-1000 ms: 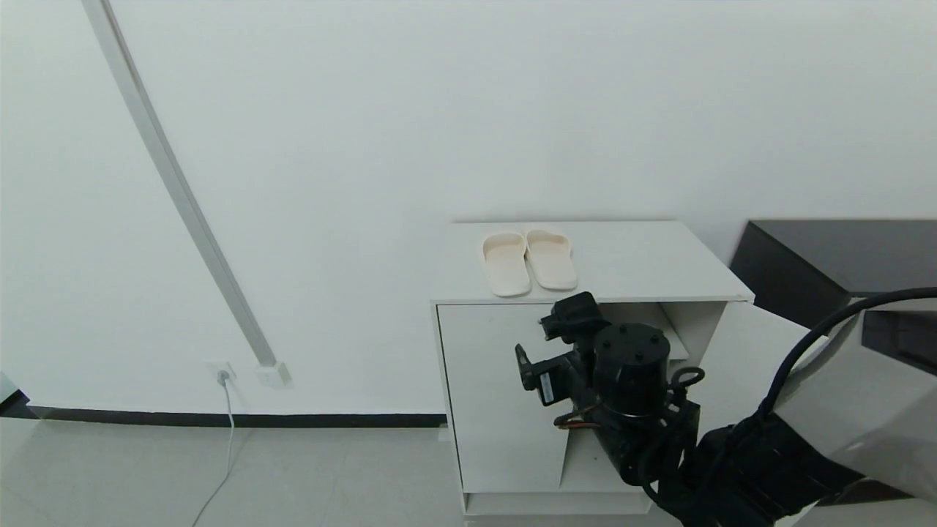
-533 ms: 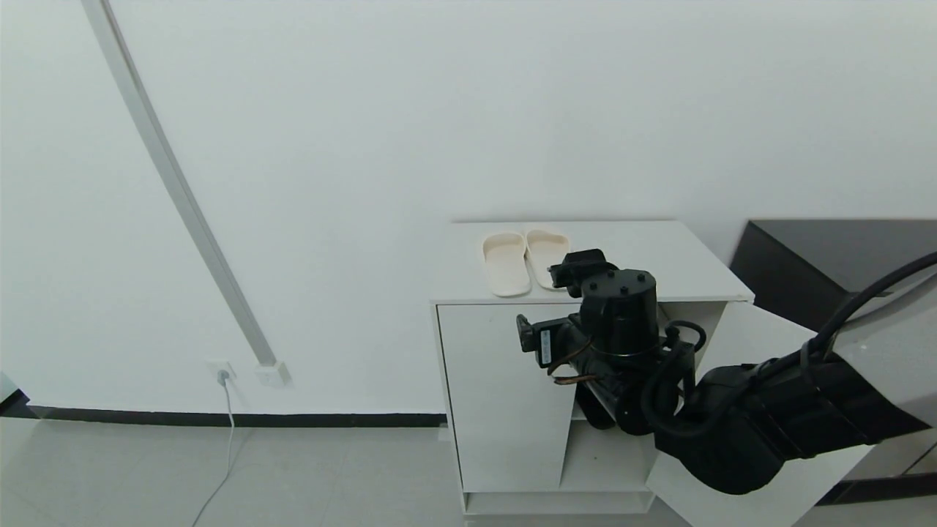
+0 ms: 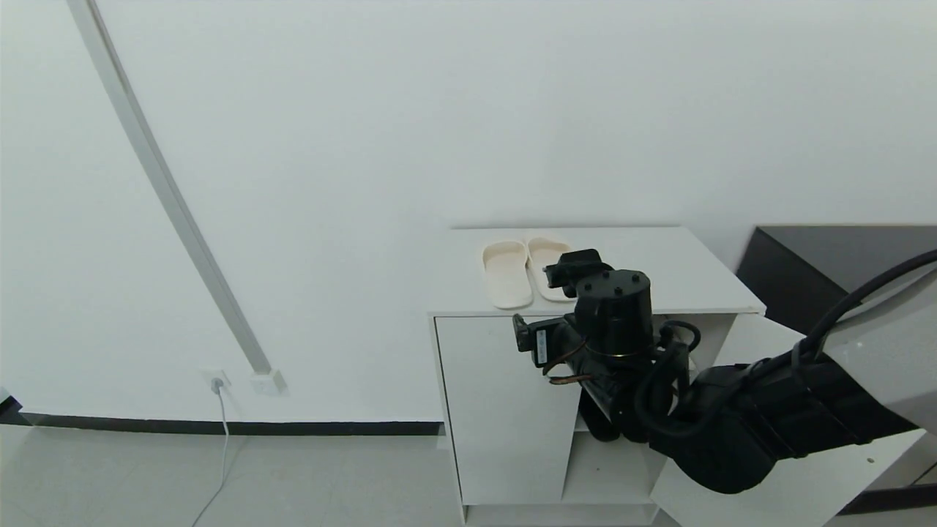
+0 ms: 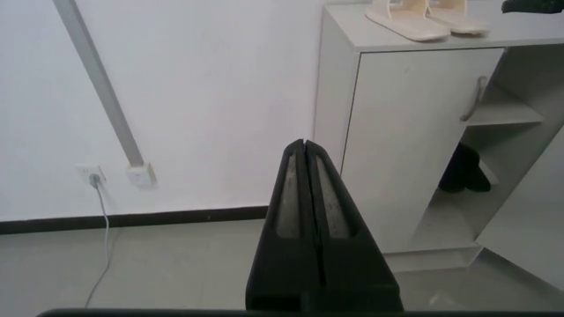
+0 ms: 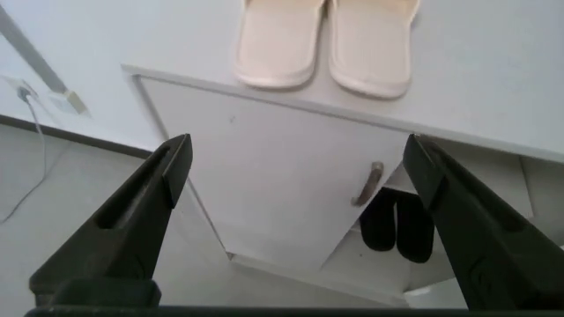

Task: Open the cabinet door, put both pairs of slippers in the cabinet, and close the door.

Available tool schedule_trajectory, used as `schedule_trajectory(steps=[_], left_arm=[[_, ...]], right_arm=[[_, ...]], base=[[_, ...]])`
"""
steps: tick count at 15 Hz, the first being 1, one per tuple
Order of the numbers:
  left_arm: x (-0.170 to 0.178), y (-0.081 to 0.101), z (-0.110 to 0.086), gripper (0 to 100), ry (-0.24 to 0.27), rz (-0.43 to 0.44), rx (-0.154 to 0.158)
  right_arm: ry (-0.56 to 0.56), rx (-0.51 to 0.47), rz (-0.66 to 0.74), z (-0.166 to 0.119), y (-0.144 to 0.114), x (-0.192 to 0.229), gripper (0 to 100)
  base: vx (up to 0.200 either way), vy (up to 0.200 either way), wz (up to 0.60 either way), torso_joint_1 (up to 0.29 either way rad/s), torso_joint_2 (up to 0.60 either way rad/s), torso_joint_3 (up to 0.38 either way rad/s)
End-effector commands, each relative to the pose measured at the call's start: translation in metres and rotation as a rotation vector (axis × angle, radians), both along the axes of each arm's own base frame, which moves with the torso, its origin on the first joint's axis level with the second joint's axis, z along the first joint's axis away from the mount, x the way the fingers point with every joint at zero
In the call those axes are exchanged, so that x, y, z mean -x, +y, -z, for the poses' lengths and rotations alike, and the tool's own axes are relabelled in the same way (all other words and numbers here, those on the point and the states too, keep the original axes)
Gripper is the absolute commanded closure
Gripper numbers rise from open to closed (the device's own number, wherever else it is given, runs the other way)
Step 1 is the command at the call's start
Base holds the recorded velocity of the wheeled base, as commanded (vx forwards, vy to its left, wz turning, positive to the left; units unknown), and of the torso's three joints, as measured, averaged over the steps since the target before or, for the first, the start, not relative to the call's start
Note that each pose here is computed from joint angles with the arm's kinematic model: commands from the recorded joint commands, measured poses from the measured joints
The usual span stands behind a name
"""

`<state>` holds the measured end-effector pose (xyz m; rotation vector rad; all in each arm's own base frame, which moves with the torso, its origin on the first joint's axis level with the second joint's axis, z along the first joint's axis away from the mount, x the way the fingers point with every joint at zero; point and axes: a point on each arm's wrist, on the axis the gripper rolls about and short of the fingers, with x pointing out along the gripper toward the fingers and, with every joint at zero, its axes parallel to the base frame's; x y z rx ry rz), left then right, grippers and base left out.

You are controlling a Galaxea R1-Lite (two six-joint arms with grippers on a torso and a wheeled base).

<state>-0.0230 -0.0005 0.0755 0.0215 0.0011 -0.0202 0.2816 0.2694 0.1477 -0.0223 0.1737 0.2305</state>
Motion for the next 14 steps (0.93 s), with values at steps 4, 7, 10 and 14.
schedule_trajectory(steps=[4,7,10,14], left_arm=[[0.000,0.000,0.000,100,0.000,-0.002,0.000],[0.000,0.000,0.000,100,0.000,-0.002,0.000],[0.000,0.000,0.000,100,0.000,-0.002,0.000],[0.000,0.000,0.000,100,0.000,-0.002,-0.002]], right_arm=[[0.012,0.017,-0.003,0.006,0.001,0.000,0],[0.018,0.018,-0.002,0.009,0.002,0.000,0],[0.026,0.022,-0.009,0.015,0.006,-0.003,0],[0.021,0.004,0.000,0.029,0.023,-0.029,0]], base=[[0.200,0.000,0.00,0.007,0.00,0.000],[0.200,0.000,0.00,0.005,0.01,0.001],[0.133,0.000,0.00,0.003,0.00,0.002],[0.000,0.000,0.00,0.000,0.00,0.000]])
